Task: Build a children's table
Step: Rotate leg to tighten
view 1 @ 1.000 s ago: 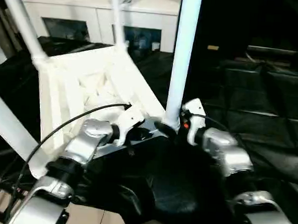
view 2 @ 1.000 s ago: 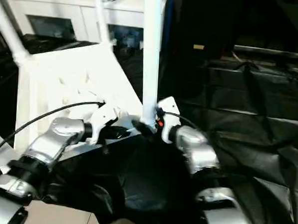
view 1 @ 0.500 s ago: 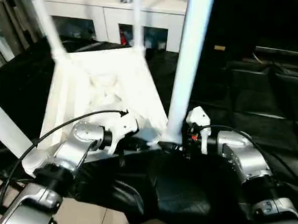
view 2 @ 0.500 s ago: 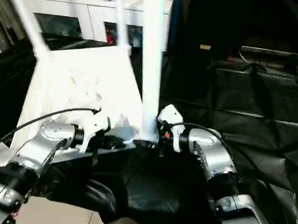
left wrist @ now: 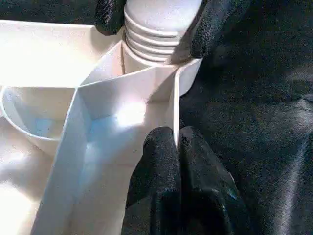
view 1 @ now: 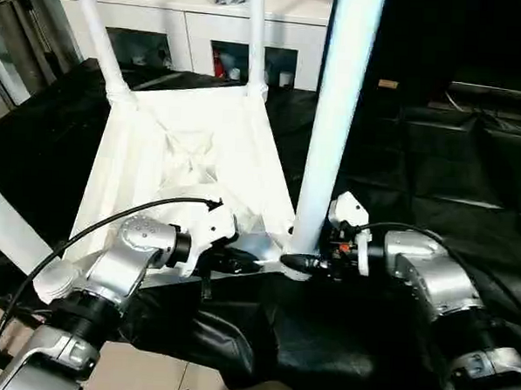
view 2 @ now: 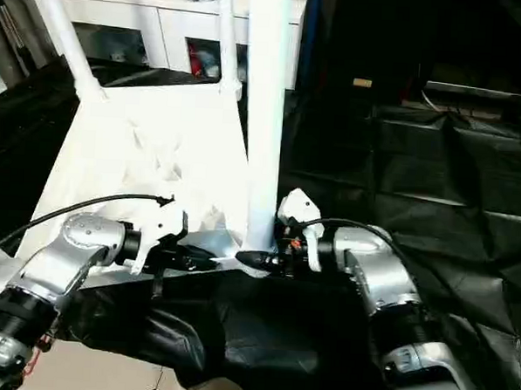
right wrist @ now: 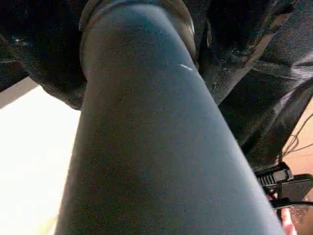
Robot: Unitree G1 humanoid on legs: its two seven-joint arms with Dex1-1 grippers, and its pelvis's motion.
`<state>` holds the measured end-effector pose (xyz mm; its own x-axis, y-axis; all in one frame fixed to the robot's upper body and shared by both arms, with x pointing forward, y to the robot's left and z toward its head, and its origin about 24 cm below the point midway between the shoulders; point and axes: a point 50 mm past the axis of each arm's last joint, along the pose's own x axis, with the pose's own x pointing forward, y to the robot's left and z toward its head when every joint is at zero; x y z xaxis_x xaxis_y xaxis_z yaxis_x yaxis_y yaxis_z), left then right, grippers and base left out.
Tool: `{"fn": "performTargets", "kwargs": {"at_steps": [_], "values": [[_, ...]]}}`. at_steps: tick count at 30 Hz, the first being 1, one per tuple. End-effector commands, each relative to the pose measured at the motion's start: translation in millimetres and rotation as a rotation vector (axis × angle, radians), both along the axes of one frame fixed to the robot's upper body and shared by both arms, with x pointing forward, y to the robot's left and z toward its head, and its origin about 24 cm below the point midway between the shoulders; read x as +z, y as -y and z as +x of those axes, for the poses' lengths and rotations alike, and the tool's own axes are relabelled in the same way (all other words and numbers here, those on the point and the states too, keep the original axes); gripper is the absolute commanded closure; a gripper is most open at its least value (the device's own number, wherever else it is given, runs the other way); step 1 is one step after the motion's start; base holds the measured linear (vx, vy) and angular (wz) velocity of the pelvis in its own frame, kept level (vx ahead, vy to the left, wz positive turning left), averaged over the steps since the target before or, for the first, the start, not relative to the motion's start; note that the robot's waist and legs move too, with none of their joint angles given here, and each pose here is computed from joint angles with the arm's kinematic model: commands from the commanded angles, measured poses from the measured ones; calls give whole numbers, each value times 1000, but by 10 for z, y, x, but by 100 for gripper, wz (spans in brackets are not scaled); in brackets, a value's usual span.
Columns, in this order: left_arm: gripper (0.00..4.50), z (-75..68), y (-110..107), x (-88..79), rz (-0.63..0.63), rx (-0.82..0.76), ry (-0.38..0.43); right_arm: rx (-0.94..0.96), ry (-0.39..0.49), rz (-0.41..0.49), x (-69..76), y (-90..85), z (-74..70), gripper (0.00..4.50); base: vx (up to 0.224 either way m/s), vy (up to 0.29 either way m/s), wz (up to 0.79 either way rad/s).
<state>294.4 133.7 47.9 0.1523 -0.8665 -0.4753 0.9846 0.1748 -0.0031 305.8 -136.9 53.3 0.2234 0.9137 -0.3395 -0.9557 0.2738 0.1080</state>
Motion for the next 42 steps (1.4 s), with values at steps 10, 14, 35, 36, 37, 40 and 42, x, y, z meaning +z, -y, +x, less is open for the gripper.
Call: {"fn": "performTargets", "kwargs": {"at_steps": [10, 14, 35, 36, 37, 40, 42], "values": [[450, 91, 106, 19, -30, 103, 53, -81, -25, 12, -107, -98, 3, 175, 0, 0, 0], [450, 220, 244, 18, -25, 214, 92, -275, -27, 0, -233, -180, 104, 176, 0, 0, 0], [450, 319, 475, 81, -68, 276, 132, -459, -21, 85, -213, -624, 220, 54, 0, 0, 0], [450, 313, 466, 80, -67, 271, 130, -455, -20, 85, -208, -612, 221, 42, 0, 0, 0], [450, 300, 433, 80, -65, 258, 129, -441, -7, 75, -193, -559, 226, 20, 0, 0, 0], [450, 274, 364, 89, -69, 230, 131, -425, 16, 51, -159, -428, 244, 8, 0, 0, 0], [450, 237, 287, 101, -71, 191, 122, -374, 26, 37, -107, -272, 239, 3, 0, 0, 0]]}}
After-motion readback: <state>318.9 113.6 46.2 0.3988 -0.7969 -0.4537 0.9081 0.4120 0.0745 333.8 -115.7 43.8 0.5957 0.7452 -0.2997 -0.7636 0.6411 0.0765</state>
